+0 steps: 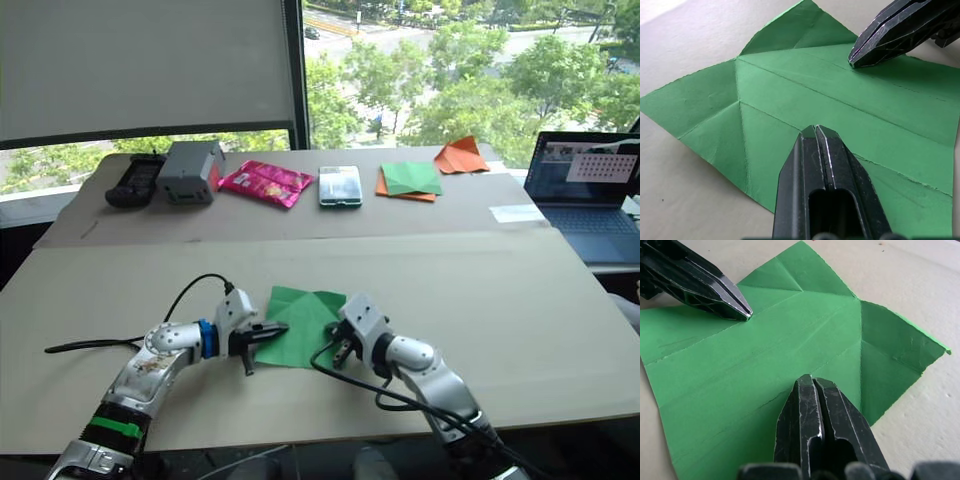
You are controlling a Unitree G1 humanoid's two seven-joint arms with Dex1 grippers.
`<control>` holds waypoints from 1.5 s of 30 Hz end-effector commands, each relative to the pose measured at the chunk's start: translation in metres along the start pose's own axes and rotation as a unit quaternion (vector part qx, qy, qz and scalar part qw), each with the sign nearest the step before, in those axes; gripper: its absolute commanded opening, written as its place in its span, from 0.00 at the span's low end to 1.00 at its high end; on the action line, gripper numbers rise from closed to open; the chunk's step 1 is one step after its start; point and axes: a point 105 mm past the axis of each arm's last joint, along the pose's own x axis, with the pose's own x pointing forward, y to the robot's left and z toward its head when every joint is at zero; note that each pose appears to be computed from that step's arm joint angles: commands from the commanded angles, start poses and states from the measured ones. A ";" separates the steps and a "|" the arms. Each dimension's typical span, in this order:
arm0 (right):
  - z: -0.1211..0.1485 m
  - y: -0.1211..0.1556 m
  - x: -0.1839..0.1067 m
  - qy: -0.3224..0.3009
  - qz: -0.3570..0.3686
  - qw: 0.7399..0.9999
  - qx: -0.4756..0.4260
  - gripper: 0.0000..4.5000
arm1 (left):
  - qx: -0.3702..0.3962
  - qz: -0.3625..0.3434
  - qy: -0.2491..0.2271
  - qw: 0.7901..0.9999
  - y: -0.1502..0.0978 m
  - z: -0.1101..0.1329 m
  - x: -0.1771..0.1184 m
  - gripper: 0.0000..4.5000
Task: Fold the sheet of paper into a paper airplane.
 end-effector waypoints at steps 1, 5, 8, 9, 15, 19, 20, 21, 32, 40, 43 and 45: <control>-0.016 0.001 -0.003 0.033 -0.006 0.999 0.011 0.01 | -0.008 0.011 0.009 1.000 -0.001 -0.005 -0.002 0.00; -0.015 0.001 -0.006 0.031 -0.015 0.999 0.008 0.01 | -0.008 0.012 0.018 1.000 -0.005 -0.009 -0.002 0.00; -0.008 -0.002 -0.005 0.016 -0.034 0.999 0.017 0.01 | -0.009 0.006 0.019 1.000 -0.010 -0.010 0.000 0.00; -0.001 -0.004 -0.006 -0.006 -0.040 0.999 0.031 0.07 | -0.008 0.005 0.020 1.000 -0.011 -0.011 0.000 0.00; 0.029 -0.027 -0.018 -0.074 -0.104 0.988 0.084 0.50 | -0.002 0.000 0.024 1.000 -0.014 -0.012 0.002 0.00; 0.025 -0.039 -0.022 -0.065 -0.128 0.982 0.123 0.57 | 0.000 -0.001 0.022 1.000 -0.014 -0.010 0.003 0.00; 0.023 -0.042 -0.022 -0.062 -0.134 0.980 0.133 0.57 | 0.000 0.000 0.022 1.000 -0.014 -0.010 0.003 0.00; 0.020 -0.044 -0.022 -0.057 -0.136 0.979 0.140 0.57 | 0.001 0.001 0.023 1.000 -0.014 -0.010 0.003 0.00; 0.028 -0.035 -0.002 -0.075 -0.103 0.979 0.161 0.57 | 0.001 0.006 0.022 1.000 -0.012 -0.010 0.001 0.00; 0.026 -0.042 0.006 -0.072 -0.108 0.979 0.157 0.07 | -0.001 0.008 0.022 1.000 -0.012 -0.009 -0.001 0.00; 0.030 -0.041 0.005 -0.081 -0.102 0.980 0.148 0.01 | -0.002 0.007 0.021 1.000 -0.012 -0.009 -0.001 0.00; 0.035 -0.038 0.004 -0.094 -0.093 0.981 0.143 0.01 | -0.003 0.007 0.021 1.000 -0.012 -0.009 -0.001 0.00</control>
